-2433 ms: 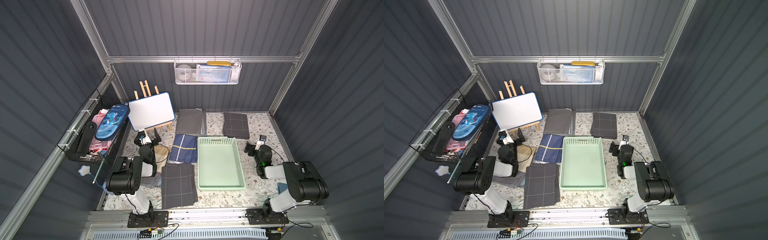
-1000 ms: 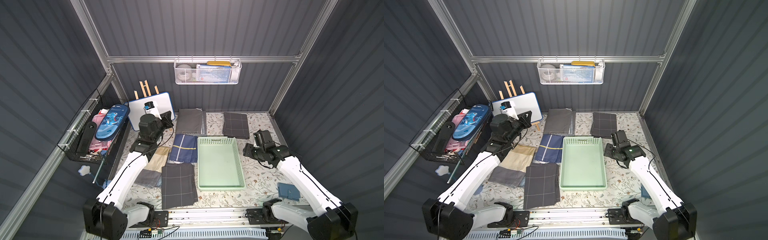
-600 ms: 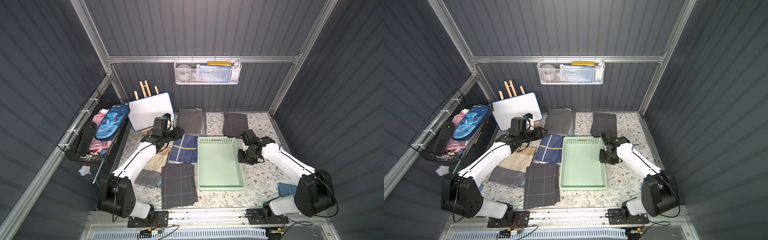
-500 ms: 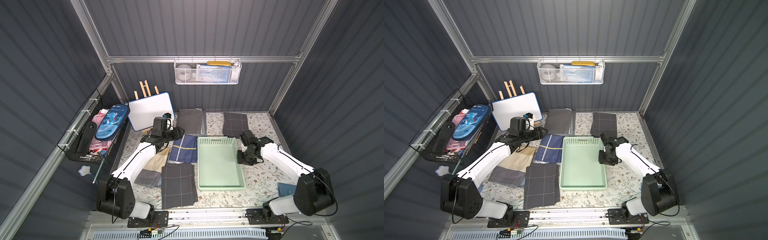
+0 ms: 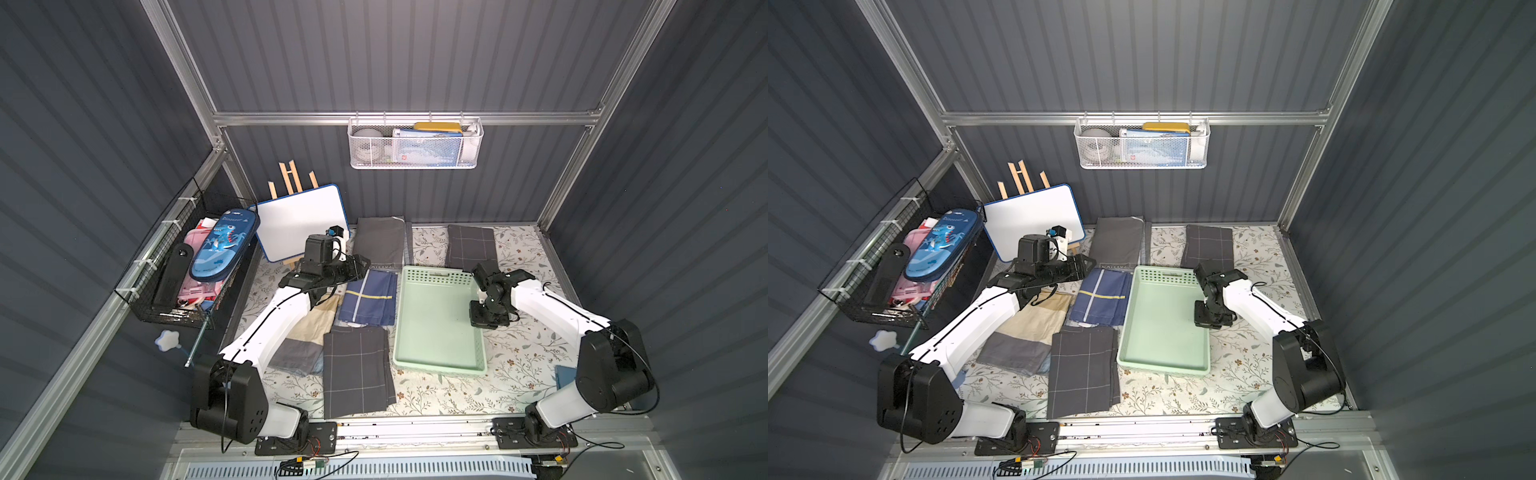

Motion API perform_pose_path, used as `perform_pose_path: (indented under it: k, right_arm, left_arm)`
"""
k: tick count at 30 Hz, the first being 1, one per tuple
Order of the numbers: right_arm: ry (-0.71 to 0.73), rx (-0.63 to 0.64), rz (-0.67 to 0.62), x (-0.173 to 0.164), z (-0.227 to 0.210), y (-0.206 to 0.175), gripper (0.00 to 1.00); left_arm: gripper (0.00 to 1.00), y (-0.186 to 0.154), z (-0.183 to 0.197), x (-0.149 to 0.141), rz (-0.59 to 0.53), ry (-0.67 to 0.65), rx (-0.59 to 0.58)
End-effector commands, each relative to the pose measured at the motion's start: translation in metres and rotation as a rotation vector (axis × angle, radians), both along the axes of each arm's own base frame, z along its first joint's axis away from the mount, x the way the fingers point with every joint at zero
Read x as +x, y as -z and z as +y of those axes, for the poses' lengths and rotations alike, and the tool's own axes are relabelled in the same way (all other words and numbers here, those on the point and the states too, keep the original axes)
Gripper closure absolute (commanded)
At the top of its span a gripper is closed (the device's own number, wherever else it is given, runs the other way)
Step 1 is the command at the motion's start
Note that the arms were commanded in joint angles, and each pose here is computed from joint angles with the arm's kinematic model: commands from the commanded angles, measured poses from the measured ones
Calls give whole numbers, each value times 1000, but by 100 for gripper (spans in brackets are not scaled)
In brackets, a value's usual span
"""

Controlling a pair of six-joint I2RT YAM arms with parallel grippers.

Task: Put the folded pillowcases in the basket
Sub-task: Move the basket to the center of the board.

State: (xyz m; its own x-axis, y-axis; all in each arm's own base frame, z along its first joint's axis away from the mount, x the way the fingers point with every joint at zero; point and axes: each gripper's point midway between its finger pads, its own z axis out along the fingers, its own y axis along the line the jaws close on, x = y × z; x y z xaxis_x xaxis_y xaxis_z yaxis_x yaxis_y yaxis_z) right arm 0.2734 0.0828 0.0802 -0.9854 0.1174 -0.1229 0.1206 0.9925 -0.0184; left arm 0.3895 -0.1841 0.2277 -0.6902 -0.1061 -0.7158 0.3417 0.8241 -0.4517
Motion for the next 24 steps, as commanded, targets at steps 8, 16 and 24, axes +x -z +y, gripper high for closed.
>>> perform_pose_path:
  k: [8,16,24]
  right_arm:
    - [-96,-634,125,23,-90,-14,100]
    - [-86,-710,147,27,-111,-15,81]
    - [-33,-693,50,33,-115,-33,55]
  left_arm:
    - [47,3,-9,6,-21,61,10]
    - [46,6,-9,10,-24,67,35]
    - [45,18,-11,14,2,61,26]
